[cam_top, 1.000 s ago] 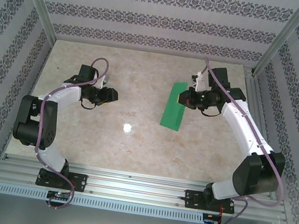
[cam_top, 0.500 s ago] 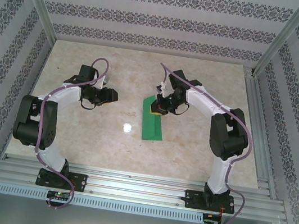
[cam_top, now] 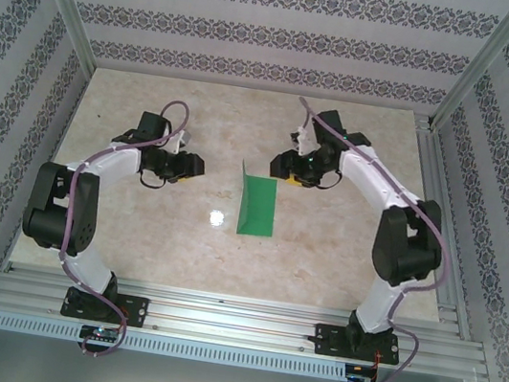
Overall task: Fold a paper plane with a square sheet of paper (fold left side to right side)
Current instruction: Place a square sheet of paper at the center of the table, then press the square sheet of paper at the center of the table.
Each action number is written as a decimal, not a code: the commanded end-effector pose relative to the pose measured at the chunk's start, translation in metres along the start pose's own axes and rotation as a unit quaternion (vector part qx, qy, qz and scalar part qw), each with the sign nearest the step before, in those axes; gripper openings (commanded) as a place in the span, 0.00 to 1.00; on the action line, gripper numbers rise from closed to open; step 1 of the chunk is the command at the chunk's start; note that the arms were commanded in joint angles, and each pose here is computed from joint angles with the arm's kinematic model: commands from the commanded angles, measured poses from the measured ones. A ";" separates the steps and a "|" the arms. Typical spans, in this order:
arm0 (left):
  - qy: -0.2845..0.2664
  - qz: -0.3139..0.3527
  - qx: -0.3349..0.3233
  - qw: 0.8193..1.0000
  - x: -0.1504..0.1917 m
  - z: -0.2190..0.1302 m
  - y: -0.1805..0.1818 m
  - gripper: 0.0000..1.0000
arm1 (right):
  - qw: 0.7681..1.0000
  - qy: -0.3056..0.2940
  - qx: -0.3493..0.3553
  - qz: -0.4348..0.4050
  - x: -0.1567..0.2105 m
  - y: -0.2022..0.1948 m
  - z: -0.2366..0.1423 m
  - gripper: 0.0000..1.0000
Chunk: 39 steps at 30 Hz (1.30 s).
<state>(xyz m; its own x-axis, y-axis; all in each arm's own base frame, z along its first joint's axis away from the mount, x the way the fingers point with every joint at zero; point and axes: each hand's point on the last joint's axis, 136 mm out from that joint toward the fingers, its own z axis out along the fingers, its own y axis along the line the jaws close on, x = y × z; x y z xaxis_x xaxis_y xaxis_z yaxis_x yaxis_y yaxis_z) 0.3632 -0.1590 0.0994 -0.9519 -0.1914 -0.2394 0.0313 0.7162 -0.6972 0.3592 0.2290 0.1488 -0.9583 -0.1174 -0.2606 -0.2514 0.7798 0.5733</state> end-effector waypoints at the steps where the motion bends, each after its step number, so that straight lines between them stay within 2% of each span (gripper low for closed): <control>1: 0.003 0.039 0.061 0.997 0.003 0.008 -0.046 0.45 | 0.999 -0.042 0.016 -0.012 0.007 0.008 -0.035 0.58; 7: 0.061 0.066 0.086 0.992 0.024 0.062 -0.084 0.32 | 0.998 -0.060 -0.013 0.015 0.029 0.011 -0.032 0.43; 13: 0.094 0.063 0.084 0.990 0.028 0.108 -0.088 0.29 | 0.995 -0.083 -0.054 0.024 0.039 0.025 -0.016 0.29; 17: 0.107 0.062 0.071 0.990 0.032 0.128 -0.083 0.28 | 0.993 -0.080 -0.078 0.033 0.048 0.037 0.003 0.25; 27: 0.123 0.051 0.041 0.990 0.042 0.142 -0.058 0.27 | 0.996 -0.036 -0.069 0.052 0.071 0.034 0.059 0.19; 33: 0.130 0.049 0.034 0.990 0.048 0.148 -0.053 0.27 | 0.997 -0.006 -0.029 0.072 0.083 0.008 0.089 0.17; 39: 0.132 0.049 0.025 0.990 0.049 0.148 -0.049 0.27 | 0.996 0.017 -0.019 0.084 0.094 -0.007 0.107 0.16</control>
<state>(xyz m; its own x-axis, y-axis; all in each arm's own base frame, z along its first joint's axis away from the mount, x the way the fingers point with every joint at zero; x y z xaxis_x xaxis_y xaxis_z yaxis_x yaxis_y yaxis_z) 0.3600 -0.2978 0.0284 -0.9923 0.0469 -0.1146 0.1161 0.6753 -0.7284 0.2834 0.2758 0.0439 -0.9926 -0.0086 -0.1212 -0.0849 0.7621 0.6418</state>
